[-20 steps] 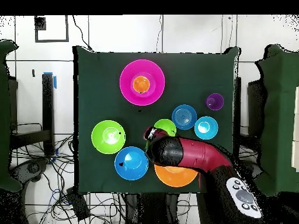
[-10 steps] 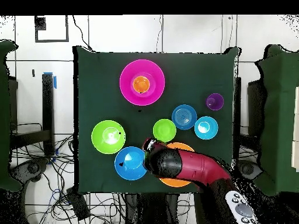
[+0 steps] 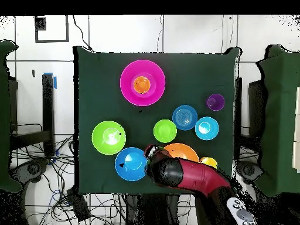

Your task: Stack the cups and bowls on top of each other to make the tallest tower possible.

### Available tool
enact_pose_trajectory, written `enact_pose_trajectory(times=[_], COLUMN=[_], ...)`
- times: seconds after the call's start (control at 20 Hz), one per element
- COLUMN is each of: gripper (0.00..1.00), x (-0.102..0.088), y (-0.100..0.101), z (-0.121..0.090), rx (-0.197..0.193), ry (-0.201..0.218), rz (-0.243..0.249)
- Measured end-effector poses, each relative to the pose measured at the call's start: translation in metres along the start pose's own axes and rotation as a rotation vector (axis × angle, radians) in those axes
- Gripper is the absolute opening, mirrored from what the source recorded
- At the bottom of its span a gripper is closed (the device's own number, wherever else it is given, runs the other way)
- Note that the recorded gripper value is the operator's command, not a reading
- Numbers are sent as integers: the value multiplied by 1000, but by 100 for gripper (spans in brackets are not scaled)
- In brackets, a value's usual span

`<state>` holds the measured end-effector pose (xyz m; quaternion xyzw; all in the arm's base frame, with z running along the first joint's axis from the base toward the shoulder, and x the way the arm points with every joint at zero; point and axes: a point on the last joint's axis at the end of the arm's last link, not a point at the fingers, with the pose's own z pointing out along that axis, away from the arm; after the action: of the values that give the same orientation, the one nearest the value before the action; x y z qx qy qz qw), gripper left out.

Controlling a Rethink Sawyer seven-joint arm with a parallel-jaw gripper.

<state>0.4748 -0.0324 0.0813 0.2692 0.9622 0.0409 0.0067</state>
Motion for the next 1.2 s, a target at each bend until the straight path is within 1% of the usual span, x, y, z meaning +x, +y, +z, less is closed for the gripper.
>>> enact_pose_trajectory(times=[0.15, 0.35, 0.6, 0.65, 0.8, 0.95, 1.0, 1.2], gripper=[100, 100, 100, 100, 100, 100, 100, 100], x=[2, 4, 8, 11, 16, 25, 31, 40], y=[-10, -18, -29, -33, -35, -33, -28, -22], z=[3, 10, 25, 32, 40, 57, 67, 76], rx=[-2, -3, -3, -1, -1, -9, -18, -27], ry=[-8, -7, -2, -3, -4, -8, -10, -9], rz=[23, 42, 65, 72, 77, 74, 67, 55])
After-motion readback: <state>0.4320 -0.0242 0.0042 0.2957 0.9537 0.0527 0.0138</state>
